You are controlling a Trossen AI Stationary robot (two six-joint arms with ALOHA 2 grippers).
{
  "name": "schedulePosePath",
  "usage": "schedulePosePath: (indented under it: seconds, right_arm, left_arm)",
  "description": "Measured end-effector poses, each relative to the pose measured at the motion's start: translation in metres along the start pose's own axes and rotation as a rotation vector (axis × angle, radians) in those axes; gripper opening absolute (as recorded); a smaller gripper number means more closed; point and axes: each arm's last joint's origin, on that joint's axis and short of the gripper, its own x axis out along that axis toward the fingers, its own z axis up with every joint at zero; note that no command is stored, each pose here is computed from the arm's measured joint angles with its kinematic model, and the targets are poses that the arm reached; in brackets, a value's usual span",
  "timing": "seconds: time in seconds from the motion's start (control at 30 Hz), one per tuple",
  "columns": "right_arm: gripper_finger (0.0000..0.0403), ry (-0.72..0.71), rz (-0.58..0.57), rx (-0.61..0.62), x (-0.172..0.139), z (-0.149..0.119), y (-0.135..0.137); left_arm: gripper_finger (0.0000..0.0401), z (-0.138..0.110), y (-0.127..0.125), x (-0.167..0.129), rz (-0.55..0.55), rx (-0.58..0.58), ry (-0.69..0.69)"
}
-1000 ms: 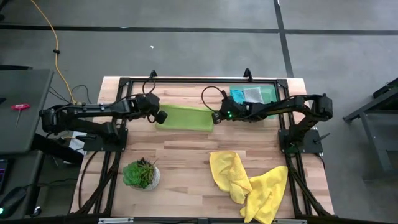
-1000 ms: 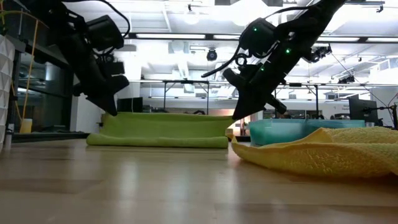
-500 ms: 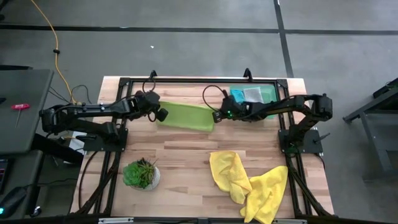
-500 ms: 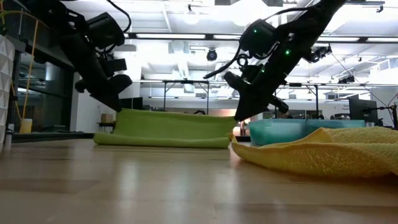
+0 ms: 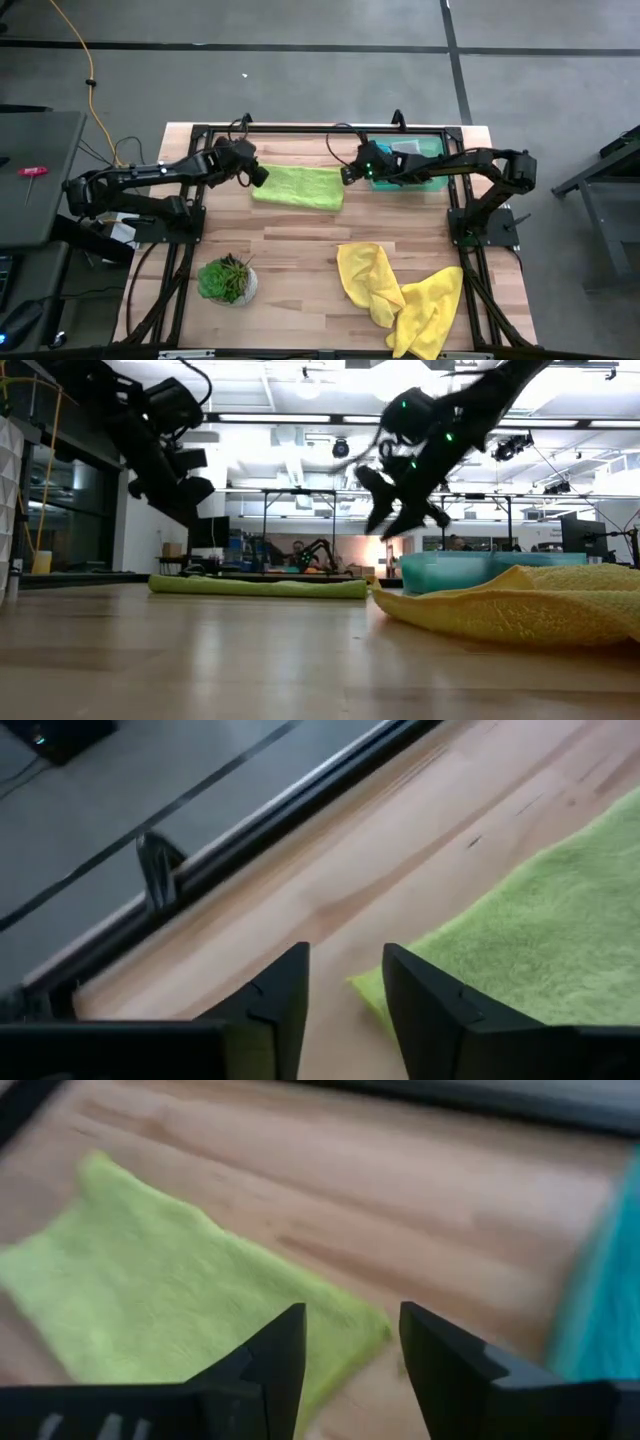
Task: Fold microfiber towels
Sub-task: Fold the green towel
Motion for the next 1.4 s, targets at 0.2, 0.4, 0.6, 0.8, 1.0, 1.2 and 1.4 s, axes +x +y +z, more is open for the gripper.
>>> schedulePosePath:
  seconds: [0.2, 0.4, 0.6, 0.8, 1.0, 1.2, 1.4]
  right_arm:
    - [0.0156, 0.042, 0.174, -0.208, -0.019, 0.026, 0.016]
    - [0.0156, 0.226, 0.225, -0.360, -0.036, 0.014, 0.020]
    - [0.0156, 0.361, 0.276, -0.408, -0.036, -0.025, 0.013]
    - [0.0156, 0.338, 0.312, -0.383, -0.032, -0.039, 0.012]
    - [0.0156, 0.304, 0.334, -0.388, -0.032, -0.037, 0.014]
    - [0.0156, 0.282, 0.347, -0.389, -0.031, -0.035, 0.016]
    - [0.0156, 0.276, 0.351, -0.388, -0.031, -0.034, 0.016]
  left_arm:
    - [0.0147, 0.022, 0.008, -0.006, -0.218, 0.076, 0.026]
    - [0.0156, 0.001, 0.006, -0.006, -0.408, 0.116, 0.218]
    - [0.0157, -0.034, 0.001, 0.002, -0.428, 0.100, 0.333]
    - [0.0157, -0.043, -0.009, 0.004, -0.493, 0.240, 0.273]
    - [0.0157, -0.048, -0.018, 0.001, -0.537, 0.425, 0.269]
    - [0.0157, -0.058, -0.025, 0.009, -0.482, 0.551, 0.345]
    - [0.0157, -0.062, -0.032, 0.017, -0.444, 0.606, 0.364]
